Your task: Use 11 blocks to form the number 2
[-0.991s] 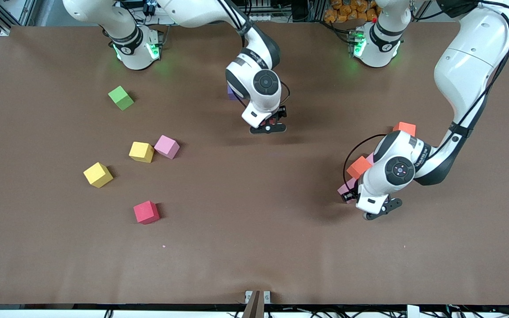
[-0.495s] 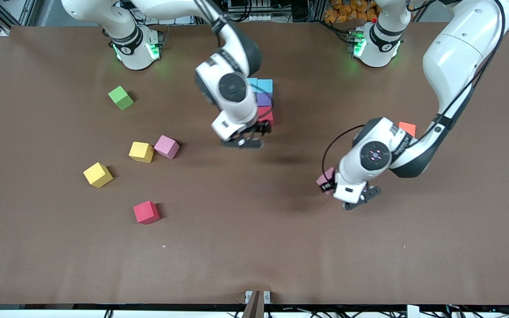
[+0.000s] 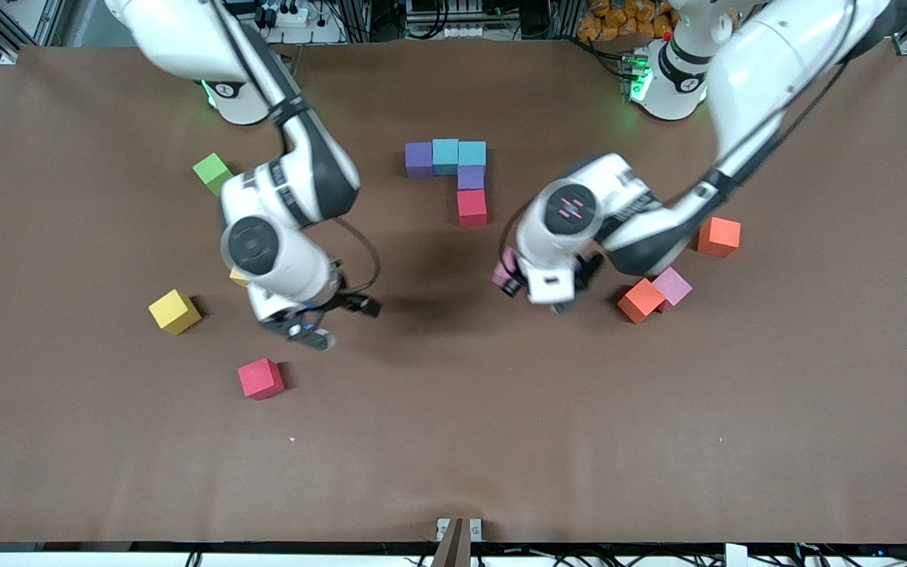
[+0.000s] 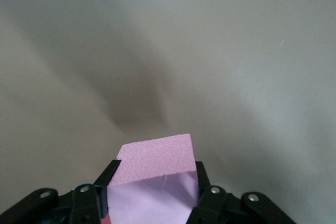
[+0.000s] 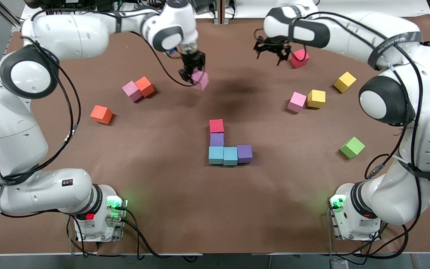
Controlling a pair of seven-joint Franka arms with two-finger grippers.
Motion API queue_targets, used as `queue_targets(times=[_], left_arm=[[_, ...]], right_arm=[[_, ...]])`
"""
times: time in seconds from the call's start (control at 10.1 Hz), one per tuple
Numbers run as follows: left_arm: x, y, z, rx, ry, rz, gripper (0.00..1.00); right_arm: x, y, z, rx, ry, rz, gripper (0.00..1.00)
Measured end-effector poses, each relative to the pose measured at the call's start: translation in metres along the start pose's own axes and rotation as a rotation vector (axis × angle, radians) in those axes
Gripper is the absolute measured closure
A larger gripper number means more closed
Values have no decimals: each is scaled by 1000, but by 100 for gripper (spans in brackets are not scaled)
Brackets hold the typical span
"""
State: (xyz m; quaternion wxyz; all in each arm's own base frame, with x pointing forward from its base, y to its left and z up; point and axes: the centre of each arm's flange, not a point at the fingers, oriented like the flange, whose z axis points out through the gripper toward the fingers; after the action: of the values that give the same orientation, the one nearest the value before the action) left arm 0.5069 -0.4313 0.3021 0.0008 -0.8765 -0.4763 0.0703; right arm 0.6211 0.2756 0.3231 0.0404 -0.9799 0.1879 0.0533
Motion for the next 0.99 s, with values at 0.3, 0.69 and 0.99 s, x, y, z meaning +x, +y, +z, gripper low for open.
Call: queue_targets(times=[0.3,0.69,0.99], left_arm=[[-87,-18,15,20,14,-243,40],[-144,-36,22,30,11,-510,44],[-154,-34,18,27,-46,-540,44]], right_arm=[[79,74,5,9,13,51,0],[123,92,64,33,112,292,0],[131,97,78,28,122,359,0]])
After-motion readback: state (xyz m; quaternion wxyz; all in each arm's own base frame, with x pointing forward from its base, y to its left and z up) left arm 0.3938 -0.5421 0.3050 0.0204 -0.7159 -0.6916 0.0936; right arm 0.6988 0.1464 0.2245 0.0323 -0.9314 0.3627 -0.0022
